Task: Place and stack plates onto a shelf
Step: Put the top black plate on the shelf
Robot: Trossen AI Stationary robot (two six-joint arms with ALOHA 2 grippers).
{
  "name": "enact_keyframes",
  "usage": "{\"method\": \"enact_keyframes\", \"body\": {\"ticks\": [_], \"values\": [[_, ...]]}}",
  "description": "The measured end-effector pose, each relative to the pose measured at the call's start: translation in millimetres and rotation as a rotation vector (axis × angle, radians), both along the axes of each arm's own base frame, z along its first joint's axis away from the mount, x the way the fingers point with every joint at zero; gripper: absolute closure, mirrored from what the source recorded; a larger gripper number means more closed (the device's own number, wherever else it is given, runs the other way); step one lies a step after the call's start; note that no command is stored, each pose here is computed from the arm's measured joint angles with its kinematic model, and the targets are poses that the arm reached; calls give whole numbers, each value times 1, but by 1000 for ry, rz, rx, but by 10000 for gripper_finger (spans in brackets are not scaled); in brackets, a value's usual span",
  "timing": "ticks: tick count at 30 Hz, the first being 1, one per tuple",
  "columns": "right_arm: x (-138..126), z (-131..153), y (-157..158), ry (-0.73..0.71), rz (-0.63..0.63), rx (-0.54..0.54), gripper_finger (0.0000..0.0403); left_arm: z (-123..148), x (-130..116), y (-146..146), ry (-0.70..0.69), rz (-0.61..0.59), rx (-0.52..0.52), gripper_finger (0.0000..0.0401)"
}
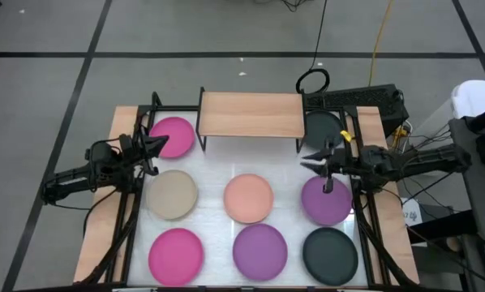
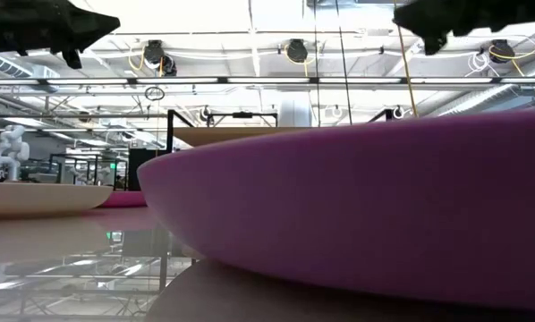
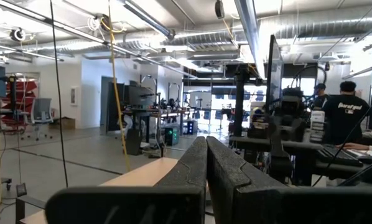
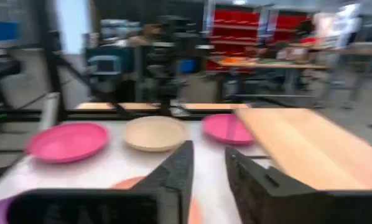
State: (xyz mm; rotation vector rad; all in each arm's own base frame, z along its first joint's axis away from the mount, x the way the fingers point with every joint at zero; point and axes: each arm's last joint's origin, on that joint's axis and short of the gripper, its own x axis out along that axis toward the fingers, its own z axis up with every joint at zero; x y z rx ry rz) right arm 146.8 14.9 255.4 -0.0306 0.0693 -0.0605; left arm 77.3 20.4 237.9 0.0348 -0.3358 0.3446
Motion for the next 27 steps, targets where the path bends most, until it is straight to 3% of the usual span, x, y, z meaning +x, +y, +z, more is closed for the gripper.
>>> {"method": "enact_keyframes", "body": {"ticks": [5,10,16,21,27], "values": [[24,-9,19,102,95,-11,267,0,0,0,0,0,0,397],[45,-17,27,151,47,-34,255,0,0,0,0,0,0,397],[56,-23,25,378,-149,-138,255,0,0,0,0,0,0,397],[37,-20,12,631,-376,-184,254,0,0,0,0,0,0,397],[17,-28,-10,836,-506,-167,254,0,0,0,0,0,0,397]]}}
